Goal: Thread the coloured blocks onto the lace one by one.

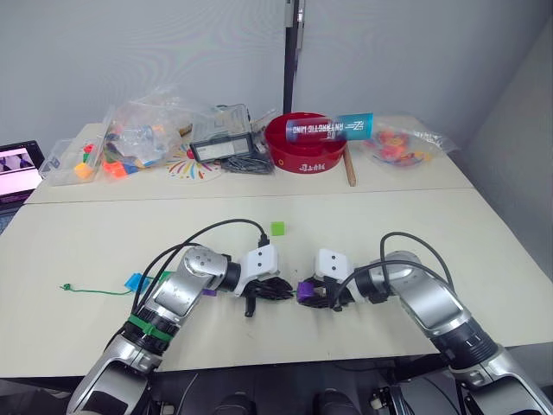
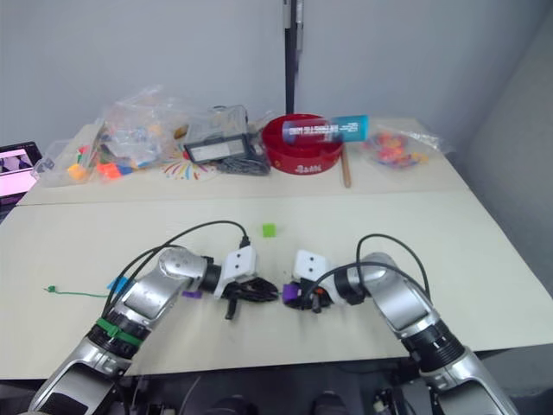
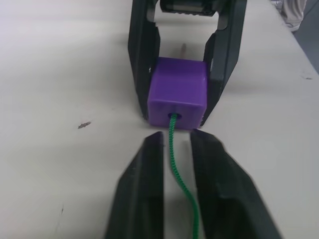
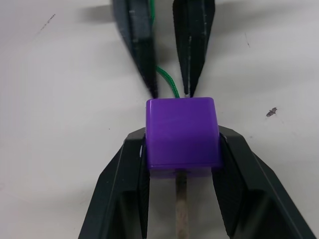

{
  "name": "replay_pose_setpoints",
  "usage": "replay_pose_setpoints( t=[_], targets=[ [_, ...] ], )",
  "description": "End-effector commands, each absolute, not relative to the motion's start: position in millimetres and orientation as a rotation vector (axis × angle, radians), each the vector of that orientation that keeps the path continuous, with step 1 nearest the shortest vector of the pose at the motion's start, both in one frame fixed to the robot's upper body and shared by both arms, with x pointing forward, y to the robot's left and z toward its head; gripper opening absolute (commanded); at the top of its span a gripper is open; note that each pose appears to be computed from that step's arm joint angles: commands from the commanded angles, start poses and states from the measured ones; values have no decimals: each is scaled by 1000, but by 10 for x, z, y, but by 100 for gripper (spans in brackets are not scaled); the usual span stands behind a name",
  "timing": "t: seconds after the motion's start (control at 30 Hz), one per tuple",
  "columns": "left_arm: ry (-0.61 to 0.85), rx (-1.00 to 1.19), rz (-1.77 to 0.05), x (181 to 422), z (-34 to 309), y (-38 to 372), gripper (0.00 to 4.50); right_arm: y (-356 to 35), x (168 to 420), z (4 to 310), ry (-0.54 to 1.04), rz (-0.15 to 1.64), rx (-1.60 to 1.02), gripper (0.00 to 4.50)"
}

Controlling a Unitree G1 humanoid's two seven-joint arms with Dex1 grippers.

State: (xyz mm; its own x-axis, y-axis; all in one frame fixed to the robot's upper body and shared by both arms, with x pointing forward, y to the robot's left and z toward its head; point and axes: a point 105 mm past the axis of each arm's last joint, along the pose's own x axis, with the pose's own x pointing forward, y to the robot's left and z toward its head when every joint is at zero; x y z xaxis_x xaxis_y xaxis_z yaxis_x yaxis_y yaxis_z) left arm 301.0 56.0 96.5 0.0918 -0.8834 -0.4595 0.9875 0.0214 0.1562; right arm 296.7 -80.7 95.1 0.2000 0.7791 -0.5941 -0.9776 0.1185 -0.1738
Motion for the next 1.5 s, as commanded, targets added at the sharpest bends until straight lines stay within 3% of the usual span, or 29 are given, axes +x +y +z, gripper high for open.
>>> replay_pose_setpoints(
  t=[0.03, 0.2, 0.27, 0.53, 0.77, 1.1, 1.5],
  targets=[
    [200, 477, -1476, 3006, 1131, 564, 238, -756, 2942, 1013, 376, 1355, -573, 223],
    [195, 478, -1483, 3002, 1149, 558, 414, -806, 2903, 1233, 323, 1362, -541, 404],
    [186, 481, -1479, 3015, 1150, 528, 450, -852, 2879, 1276, 318, 1360, -540, 448],
    [153, 470, -1515, 3066, 1025, 261, 450, -1212, 2787, 1214, 373, 1328, -533, 448],
    [151, 447, -1528, 3113, 928, 151, 450, -1298, 2808, 1141, 386, 1293, -545, 448],
    [154, 453, -1537, 3114, 900, 178, 132, -1291, 2863, 1092, 382, 1275, -556, 450],
    [162, 474, -1564, 3063, 900, 241, 121, -1284, 2941, 981, 399, 1274, -559, 450]
  ],
)
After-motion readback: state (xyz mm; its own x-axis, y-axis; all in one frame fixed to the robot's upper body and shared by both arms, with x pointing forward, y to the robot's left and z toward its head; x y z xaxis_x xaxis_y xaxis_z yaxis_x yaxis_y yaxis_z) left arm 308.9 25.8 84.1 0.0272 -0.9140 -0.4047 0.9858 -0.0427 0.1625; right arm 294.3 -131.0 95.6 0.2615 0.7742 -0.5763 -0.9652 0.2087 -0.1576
